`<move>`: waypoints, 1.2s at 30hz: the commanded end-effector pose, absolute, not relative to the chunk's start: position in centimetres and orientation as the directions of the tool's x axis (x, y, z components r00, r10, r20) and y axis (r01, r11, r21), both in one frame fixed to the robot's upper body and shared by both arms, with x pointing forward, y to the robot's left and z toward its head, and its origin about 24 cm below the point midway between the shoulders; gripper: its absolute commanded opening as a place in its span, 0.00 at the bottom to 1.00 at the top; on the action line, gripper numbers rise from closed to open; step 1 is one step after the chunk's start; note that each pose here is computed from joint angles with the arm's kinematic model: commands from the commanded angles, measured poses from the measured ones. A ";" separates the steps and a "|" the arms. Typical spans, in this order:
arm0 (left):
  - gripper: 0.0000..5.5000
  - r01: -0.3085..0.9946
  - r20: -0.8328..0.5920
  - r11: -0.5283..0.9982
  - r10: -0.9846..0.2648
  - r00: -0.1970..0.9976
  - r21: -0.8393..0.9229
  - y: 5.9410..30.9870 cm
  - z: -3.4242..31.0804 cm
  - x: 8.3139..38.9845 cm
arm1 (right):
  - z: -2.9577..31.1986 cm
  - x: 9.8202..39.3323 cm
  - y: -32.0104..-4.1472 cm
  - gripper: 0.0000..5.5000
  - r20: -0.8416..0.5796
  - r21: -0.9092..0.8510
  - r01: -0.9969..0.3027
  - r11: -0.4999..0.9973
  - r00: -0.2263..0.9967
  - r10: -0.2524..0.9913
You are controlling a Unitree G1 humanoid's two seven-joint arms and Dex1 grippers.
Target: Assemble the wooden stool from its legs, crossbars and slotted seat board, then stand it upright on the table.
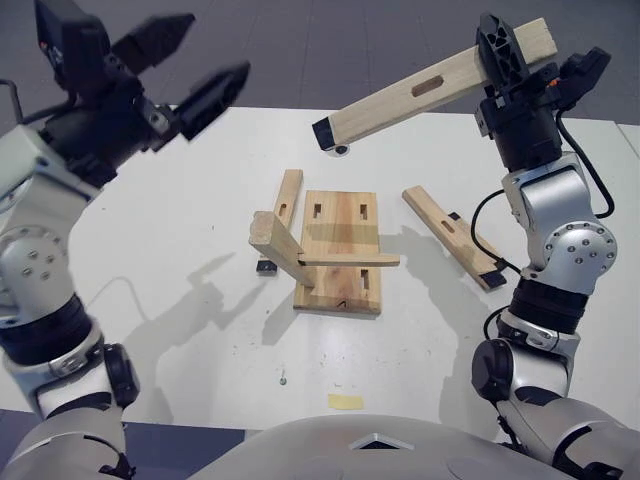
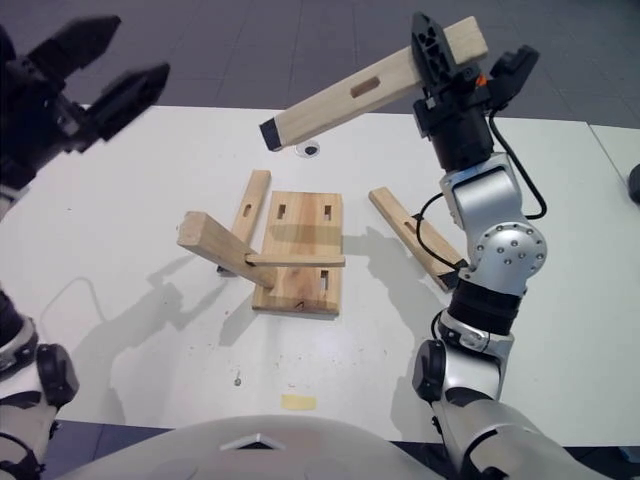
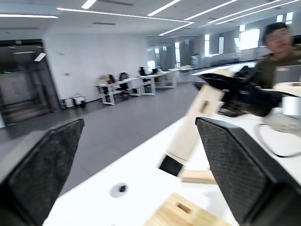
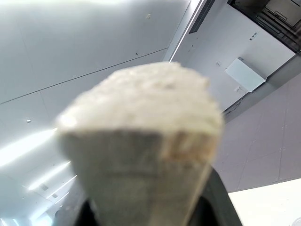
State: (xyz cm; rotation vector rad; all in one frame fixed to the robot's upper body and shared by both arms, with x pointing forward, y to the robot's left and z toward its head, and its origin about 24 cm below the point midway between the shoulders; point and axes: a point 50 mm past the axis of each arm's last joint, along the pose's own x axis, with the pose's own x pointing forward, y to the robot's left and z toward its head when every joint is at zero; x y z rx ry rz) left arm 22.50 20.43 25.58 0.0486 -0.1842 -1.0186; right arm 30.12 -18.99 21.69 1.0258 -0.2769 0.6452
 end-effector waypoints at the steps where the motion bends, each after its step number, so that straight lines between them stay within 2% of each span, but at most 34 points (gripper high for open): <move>1: 0.95 0.945 -0.061 0.327 -0.943 0.328 0.033 20.1 23.8 19.8 | 21.6 30.3 -21.4 0.18 0.478 0.699 -0.574 0.426 0.819 0.318; 2: 0.98 0.957 -0.093 0.289 -0.953 0.289 0.015 19.6 23.1 19.6 | 21.5 30.4 -21.5 0.18 0.476 0.698 -0.573 0.430 0.820 0.319; 8: 0.98 0.988 -0.262 0.154 -0.953 0.152 0.011 17.2 19.6 19.9 | 21.0 30.9 -20.9 0.18 0.442 0.705 -0.557 0.439 0.829 0.342; 14: 0.80 0.991 -0.330 0.108 -0.935 0.127 0.075 17.7 19.8 20.1 | 20.3 31.1 -21.2 0.18 0.405 0.723 -0.517 0.458 0.854 0.327; 24: 0.47 0.981 -0.260 0.124 -0.952 0.160 0.151 16.3 21.0 20.0 | 19.6 30.4 -21.3 0.18 0.379 0.696 -0.502 0.512 0.864 0.332; 28: 0.38 0.970 -0.241 0.186 -0.945 0.220 0.156 15.5 20.0 20.5 | 19.2 30.2 -21.4 0.18 0.347 0.640 -0.483 0.598 0.876 0.336; 32: 0.37 0.927 -0.215 0.321 -0.908 0.359 0.195 14.0 17.7 21.5 | 19.0 30.0 -21.4 0.18 0.289 0.470 -0.443 0.764 0.895 0.341; 36: 0.37 0.862 -0.133 0.466 -0.859 0.495 0.198 12.2 16.7 22.6 | 19.0 29.4 -21.4 0.18 0.264 0.325 -0.436 0.839 0.894 0.363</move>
